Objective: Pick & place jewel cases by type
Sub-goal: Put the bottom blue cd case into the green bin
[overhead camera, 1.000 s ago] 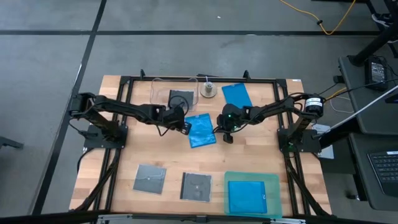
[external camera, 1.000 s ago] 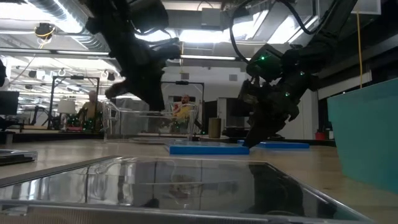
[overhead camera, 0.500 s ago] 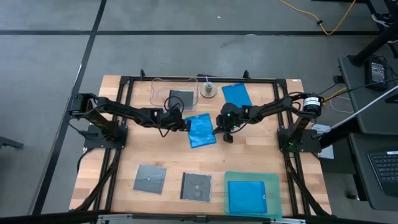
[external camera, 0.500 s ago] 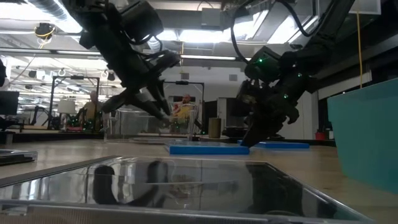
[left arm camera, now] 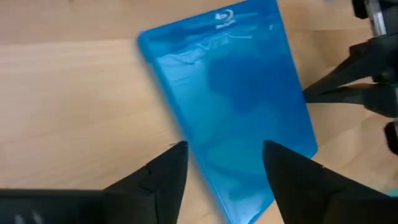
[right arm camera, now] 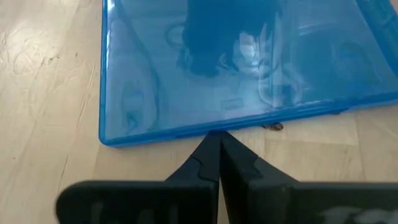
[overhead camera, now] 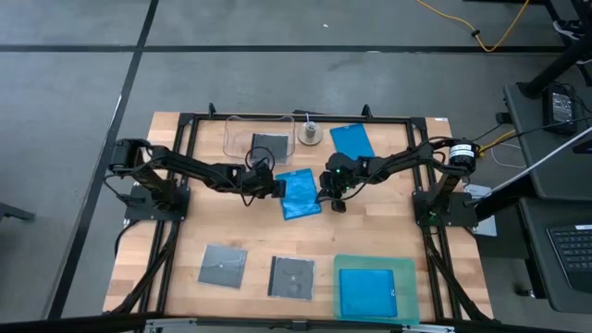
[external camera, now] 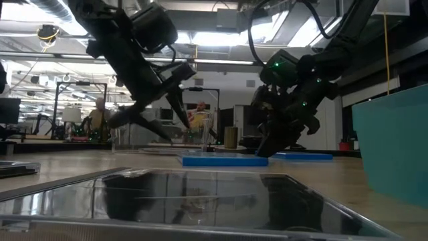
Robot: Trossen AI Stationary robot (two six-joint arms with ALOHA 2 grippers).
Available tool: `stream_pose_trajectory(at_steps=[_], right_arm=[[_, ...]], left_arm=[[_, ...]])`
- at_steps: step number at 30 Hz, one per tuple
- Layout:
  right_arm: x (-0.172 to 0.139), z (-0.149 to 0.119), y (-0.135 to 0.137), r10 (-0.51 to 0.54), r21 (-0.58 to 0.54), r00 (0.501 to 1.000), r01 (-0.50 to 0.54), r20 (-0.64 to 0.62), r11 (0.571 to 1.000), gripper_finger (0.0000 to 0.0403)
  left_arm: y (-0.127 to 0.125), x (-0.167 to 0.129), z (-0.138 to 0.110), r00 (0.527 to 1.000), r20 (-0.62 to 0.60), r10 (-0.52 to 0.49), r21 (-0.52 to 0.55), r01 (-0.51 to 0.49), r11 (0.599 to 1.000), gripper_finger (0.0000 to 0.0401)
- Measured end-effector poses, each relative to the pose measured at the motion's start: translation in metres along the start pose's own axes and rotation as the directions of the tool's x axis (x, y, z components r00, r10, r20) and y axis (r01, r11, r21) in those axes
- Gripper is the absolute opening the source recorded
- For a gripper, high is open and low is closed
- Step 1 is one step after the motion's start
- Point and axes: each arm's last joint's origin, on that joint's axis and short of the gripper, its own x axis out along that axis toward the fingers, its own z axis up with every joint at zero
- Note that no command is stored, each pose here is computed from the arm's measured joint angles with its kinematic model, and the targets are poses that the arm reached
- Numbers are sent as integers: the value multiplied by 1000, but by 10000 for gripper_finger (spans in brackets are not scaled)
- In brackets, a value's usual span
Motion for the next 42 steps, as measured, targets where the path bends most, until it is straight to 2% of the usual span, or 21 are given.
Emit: stream_pose_trajectory(at_steps=[10, 18, 29, 34, 41, 42], right_arm=[[-1, -1, -5, 11, 14, 1000, -11, 9, 1000, 7], [-2, -1, -6, 14, 17, 1000, -14, 10, 1000, 7], [0, -3, -6, 16, 19, 1000, -16, 8, 1000, 7], [3, -4, -7, 28, 24, 1000, -28, 6, 999, 7], [9, -7, -8, 66, 28, 998, -67, 11, 997, 7], [9, -7, -8, 67, 28, 998, -67, 12, 997, 7]], left_arm=[[-1, 33, -10, 993, -71, -95, -47, 91, 995, 210], [-3, 46, -13, 985, -77, -152, -74, 147, 986, 210], [-5, 44, -17, 976, -132, -173, -68, 165, 984, 209], [-3, 43, -23, 982, -128, -138, -73, 130, 989, 211], [-18, 25, -17, 962, -102, -253, -39, 250, 967, 206], [-18, 22, -16, 964, -105, -243, -32, 241, 970, 206]])
